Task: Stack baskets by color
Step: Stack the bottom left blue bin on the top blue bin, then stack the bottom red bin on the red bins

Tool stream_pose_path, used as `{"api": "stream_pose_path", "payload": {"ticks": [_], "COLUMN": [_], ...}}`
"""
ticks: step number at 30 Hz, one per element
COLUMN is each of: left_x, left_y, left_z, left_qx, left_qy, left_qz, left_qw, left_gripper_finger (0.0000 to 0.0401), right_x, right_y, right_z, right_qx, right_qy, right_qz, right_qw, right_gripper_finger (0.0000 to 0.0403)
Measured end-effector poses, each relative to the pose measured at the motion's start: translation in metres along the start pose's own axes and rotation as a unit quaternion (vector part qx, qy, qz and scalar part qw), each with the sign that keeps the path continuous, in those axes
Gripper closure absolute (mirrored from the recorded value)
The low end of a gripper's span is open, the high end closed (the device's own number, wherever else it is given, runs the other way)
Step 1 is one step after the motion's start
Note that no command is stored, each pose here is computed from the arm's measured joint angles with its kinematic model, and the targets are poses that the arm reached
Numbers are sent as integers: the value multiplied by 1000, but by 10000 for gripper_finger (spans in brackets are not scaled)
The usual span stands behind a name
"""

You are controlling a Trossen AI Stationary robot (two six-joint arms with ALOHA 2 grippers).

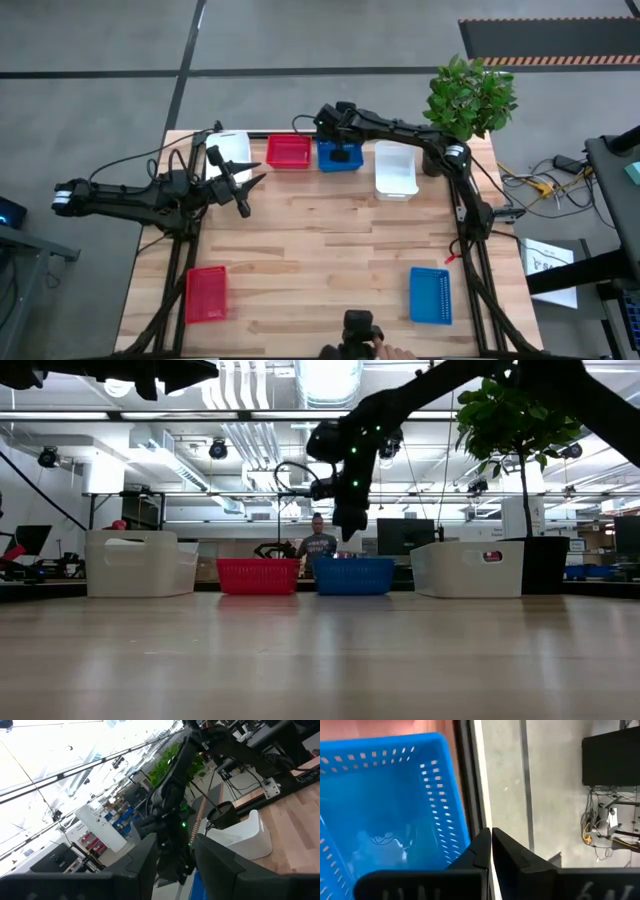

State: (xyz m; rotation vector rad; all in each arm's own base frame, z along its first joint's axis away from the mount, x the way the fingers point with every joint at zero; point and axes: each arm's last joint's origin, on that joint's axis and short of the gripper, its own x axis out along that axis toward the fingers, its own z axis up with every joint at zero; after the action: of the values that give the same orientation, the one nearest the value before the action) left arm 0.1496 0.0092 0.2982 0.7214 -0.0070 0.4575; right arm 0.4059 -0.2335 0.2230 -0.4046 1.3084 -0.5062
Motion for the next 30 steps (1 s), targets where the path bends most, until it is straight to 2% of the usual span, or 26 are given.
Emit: {"api": "stream_pose_path", "payload": {"ticks": [4, 7, 14, 22, 30], "left_x": [0, 0, 0, 4, 11], "left_y": [0, 0, 0, -3, -11], "left_z": [0, 0, 0, -1, -4], "left_qx": [0, 0, 10, 25, 33], "left_qy": [0, 0, -1, 4, 17], "left_qz": [0, 1, 1, -4, -18], "left_qw": [1000, 1000, 1000, 1000, 999], "left_gripper_finger": [285, 285, 285, 285, 285], "right_x": [5, -5, -58, -122, -156], "right_y": [3, 1, 12, 60, 123], "right_z": [-1, -1, 7, 19, 11], "right_qx": [-4, 1, 22, 12, -6], "right_qy": [11, 11, -29, -105, -117], "right_qz": [-4, -6, 9, 80, 119], "right_qw": [1000, 1000, 999, 991, 986], "right_gripper_finger": [394, 394, 394, 394, 394]}}
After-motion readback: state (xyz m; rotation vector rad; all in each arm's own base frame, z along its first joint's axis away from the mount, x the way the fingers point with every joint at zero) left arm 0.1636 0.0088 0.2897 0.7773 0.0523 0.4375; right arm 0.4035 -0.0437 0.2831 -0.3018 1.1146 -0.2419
